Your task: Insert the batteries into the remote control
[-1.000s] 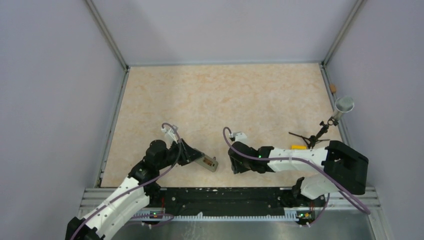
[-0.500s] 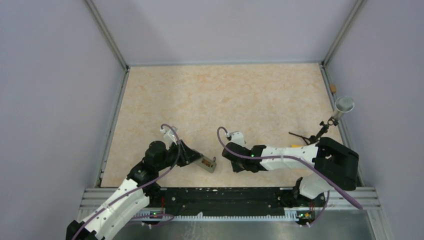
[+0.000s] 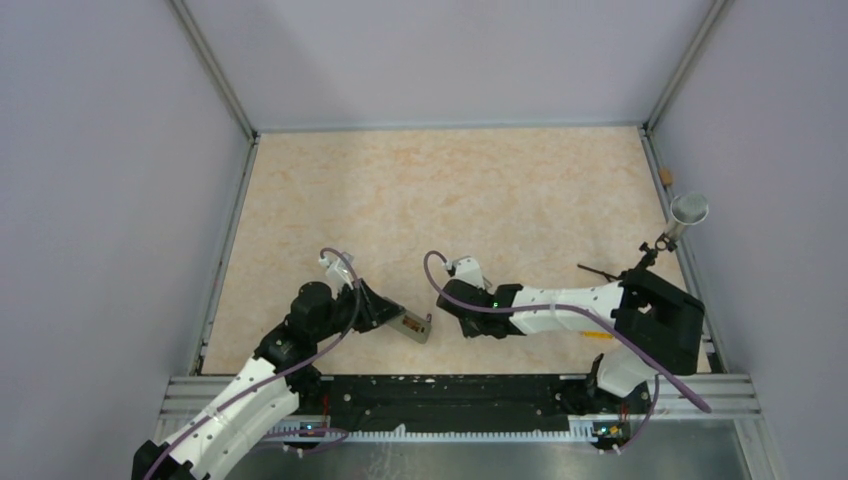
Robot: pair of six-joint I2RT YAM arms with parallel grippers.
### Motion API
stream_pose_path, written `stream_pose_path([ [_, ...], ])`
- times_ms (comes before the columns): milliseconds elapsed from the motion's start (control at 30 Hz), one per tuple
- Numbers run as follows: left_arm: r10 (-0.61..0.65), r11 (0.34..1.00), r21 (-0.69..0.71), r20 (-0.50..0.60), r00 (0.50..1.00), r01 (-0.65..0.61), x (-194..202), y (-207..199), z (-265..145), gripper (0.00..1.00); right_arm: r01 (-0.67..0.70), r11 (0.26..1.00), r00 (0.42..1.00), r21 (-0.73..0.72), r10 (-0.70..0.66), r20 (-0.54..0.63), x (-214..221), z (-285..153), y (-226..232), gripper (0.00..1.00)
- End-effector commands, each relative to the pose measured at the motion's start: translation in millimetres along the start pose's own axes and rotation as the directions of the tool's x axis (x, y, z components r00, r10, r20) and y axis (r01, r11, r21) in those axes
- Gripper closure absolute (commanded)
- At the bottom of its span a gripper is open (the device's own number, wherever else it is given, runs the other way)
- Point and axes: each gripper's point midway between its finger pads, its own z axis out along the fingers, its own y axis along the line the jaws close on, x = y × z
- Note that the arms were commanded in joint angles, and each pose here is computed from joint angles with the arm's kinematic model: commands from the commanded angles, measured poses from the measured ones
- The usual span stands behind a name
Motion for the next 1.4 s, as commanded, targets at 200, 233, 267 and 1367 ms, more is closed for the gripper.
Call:
stream_pose_path([
  [200,0.025,1.000,-0.006,0.044,0.999,-0.025,-14.6,-6.5,1.9,1.00,0.063,0.997,0.997,0.053,-0.065,0.037,-49.3,13.9,-30.1,1.00],
  [233,0.025,1.000,-0.007,0.046,0.999,-0.025,-15.1,-6.4,2.1,1.00,0.056,0.997,0.997,0.046,-0.058,0.043,-53.6,15.5,-30.7,1.00],
  [267,0.025,1.000,-0.010,0.047,0.999,-0.024,-15.3,-5.5,2.4,1.00,0.049,0.998,0.998,0.045,-0.051,0.046,-57.2,17.3,-32.4,1.00],
  [1367,0.021,0.999,-0.027,0.059,0.998,-0.020,-20.4,-4.2,7.0,1.00,-0.058,0.998,0.989,-0.003,0.058,0.136,-100.4,1.8,-39.1,0.67],
])
